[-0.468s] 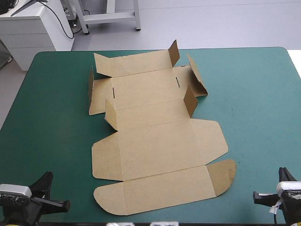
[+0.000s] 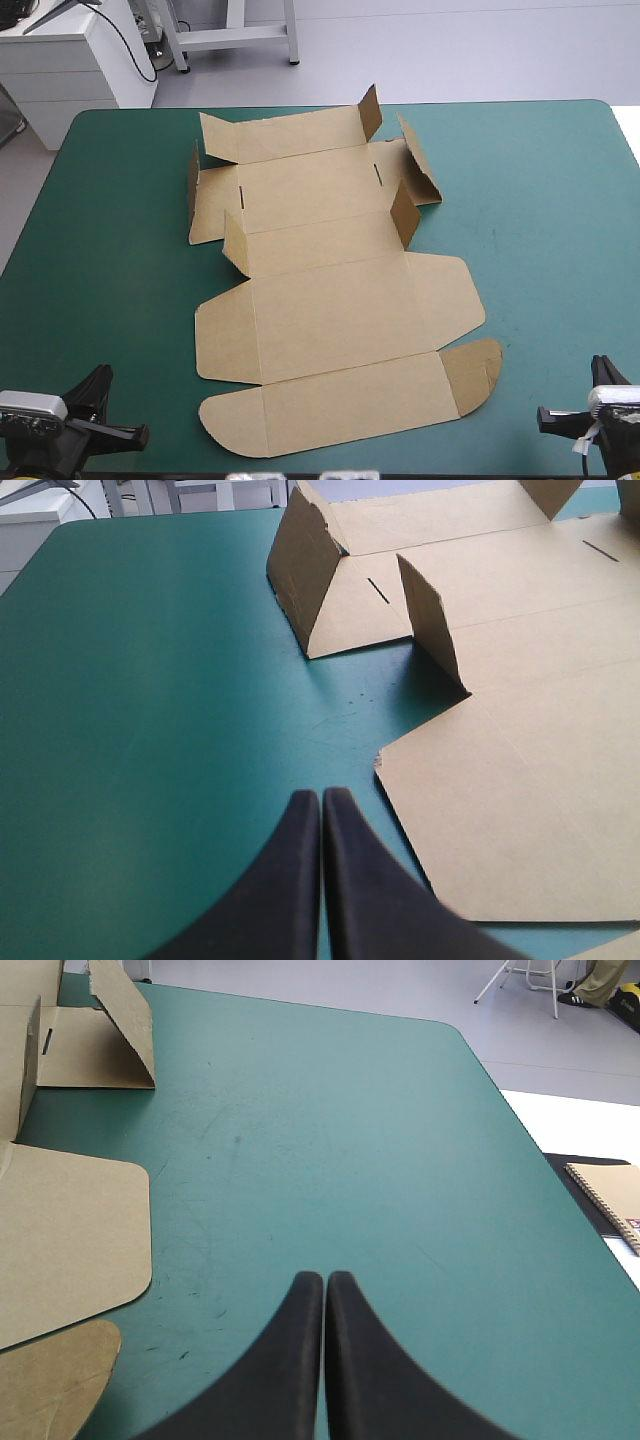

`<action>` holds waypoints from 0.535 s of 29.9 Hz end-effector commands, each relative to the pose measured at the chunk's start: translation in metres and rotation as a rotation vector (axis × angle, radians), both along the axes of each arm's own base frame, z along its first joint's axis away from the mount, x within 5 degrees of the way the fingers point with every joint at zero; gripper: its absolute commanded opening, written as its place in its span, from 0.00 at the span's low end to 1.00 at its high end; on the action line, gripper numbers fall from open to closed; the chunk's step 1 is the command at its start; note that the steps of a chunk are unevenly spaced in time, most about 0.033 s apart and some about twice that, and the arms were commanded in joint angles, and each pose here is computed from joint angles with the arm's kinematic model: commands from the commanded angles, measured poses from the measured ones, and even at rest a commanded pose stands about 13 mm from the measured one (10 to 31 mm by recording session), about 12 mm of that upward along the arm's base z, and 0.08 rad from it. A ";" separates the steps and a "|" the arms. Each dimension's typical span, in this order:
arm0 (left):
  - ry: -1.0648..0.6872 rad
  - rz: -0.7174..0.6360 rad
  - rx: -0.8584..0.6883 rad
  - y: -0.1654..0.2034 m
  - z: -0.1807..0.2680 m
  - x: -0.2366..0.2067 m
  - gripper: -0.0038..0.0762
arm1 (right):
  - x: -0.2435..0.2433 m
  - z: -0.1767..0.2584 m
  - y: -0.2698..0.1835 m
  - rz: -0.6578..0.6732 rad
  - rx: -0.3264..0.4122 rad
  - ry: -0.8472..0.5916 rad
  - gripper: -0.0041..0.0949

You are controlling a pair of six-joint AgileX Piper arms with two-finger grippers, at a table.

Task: Fold the box

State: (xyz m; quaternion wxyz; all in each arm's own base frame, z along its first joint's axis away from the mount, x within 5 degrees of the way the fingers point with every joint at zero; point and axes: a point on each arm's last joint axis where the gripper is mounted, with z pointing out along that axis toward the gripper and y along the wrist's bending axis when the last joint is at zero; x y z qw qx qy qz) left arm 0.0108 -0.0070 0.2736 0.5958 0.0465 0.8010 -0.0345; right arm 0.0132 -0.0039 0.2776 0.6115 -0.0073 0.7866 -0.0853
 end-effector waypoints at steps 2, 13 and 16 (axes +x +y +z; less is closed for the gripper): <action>-0.111 0.000 -0.022 0.000 0.016 -0.004 0.04 | -0.004 0.018 0.004 0.031 0.015 -0.097 0.04; -0.111 0.000 -0.022 0.000 0.016 -0.004 0.04 | 0.026 0.066 0.022 0.268 0.057 0.019 0.04; -0.111 0.000 -0.022 0.000 0.016 -0.004 0.04 | 0.043 0.083 0.026 0.321 0.095 0.067 0.04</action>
